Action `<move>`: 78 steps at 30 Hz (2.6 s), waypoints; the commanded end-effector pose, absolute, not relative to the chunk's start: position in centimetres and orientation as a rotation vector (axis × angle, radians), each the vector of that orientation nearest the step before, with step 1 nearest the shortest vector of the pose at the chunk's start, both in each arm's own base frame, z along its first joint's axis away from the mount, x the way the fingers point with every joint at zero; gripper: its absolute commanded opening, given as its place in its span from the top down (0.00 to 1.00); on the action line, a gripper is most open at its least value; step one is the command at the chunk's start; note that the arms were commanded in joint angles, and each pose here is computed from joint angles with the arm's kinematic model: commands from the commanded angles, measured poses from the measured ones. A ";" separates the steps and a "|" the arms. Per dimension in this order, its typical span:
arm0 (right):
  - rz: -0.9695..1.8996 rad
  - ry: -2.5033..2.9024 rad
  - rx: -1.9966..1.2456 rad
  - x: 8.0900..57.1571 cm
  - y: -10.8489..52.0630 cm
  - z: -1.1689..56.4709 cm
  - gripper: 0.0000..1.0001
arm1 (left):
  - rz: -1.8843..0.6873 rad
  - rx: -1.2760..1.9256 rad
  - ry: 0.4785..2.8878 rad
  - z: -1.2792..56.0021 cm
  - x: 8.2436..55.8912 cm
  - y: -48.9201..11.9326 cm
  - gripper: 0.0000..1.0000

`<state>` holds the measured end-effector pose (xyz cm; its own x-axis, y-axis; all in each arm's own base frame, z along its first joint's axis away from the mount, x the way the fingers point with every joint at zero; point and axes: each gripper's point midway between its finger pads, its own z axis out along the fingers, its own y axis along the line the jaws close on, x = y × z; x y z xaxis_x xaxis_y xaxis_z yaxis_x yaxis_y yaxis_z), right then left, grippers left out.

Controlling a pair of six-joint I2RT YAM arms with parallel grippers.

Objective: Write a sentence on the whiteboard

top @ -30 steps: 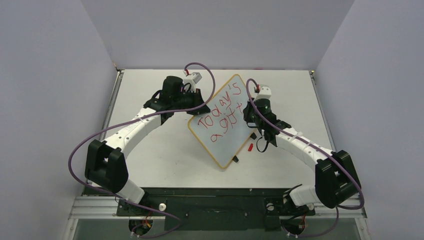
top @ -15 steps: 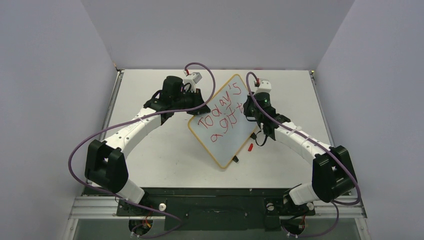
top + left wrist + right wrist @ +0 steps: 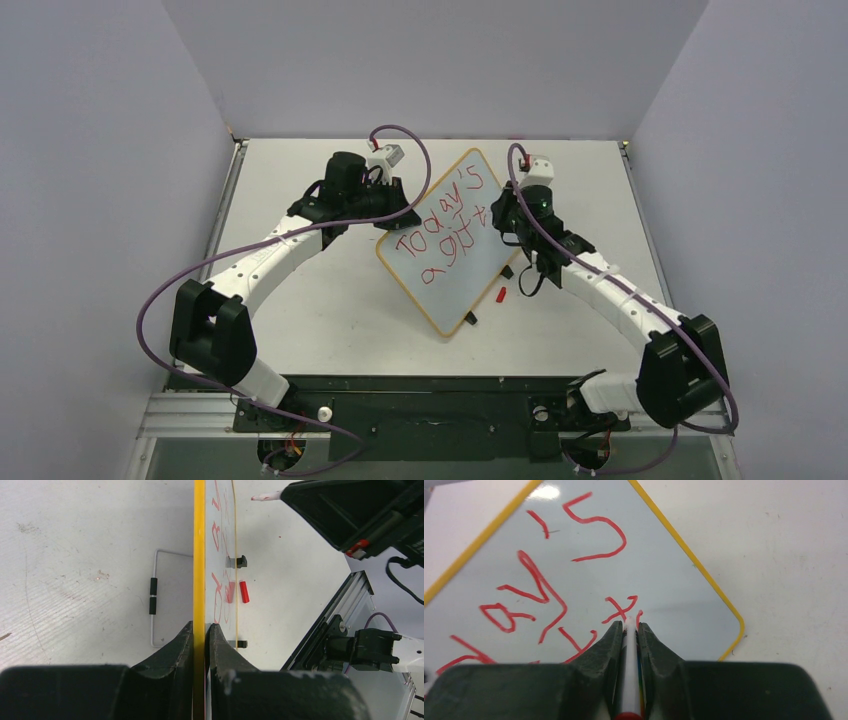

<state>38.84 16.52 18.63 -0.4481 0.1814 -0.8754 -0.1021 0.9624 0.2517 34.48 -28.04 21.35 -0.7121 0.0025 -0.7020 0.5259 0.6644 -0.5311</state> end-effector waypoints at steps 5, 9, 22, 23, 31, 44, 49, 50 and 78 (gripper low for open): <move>0.500 1.868 0.026 37.3 19.6 23.6 1.00 | -0.875 0.472 2.091 22.8 35.7 -27.3 1.00; 0.537 1.870 0.000 37.3 21.5 23.6 1.00 | -0.878 0.474 2.092 22.8 35.7 -27.3 1.00; 0.501 1.890 -0.009 38.3 22.7 22.9 1.00 | -0.876 0.472 2.085 23.0 35.6 -27.2 1.00; 0.497 1.891 -0.009 38.3 22.7 22.9 1.00 | -0.876 0.472 2.085 23.0 35.6 -27.2 1.00; 0.465 1.896 -0.007 38.7 22.3 22.7 1.00 | -0.875 0.472 2.089 22.9 35.6 -27.2 1.00; 0.424 1.904 -0.006 39.2 21.6 22.6 1.00 | -0.877 0.473 2.089 22.9 35.7 -27.3 1.00; 0.416 1.897 -0.005 38.8 21.3 23.4 1.00 | -0.876 0.472 2.089 22.9 35.7 -27.3 1.00; 0.410 1.895 0.000 38.8 21.1 23.4 1.00 | -0.875 0.473 2.088 22.9 35.7 -27.2 1.00; 0.225 1.936 0.106 34.5 13.8 19.5 1.00 | -0.858 0.466 2.089 23.0 35.8 -27.0 1.00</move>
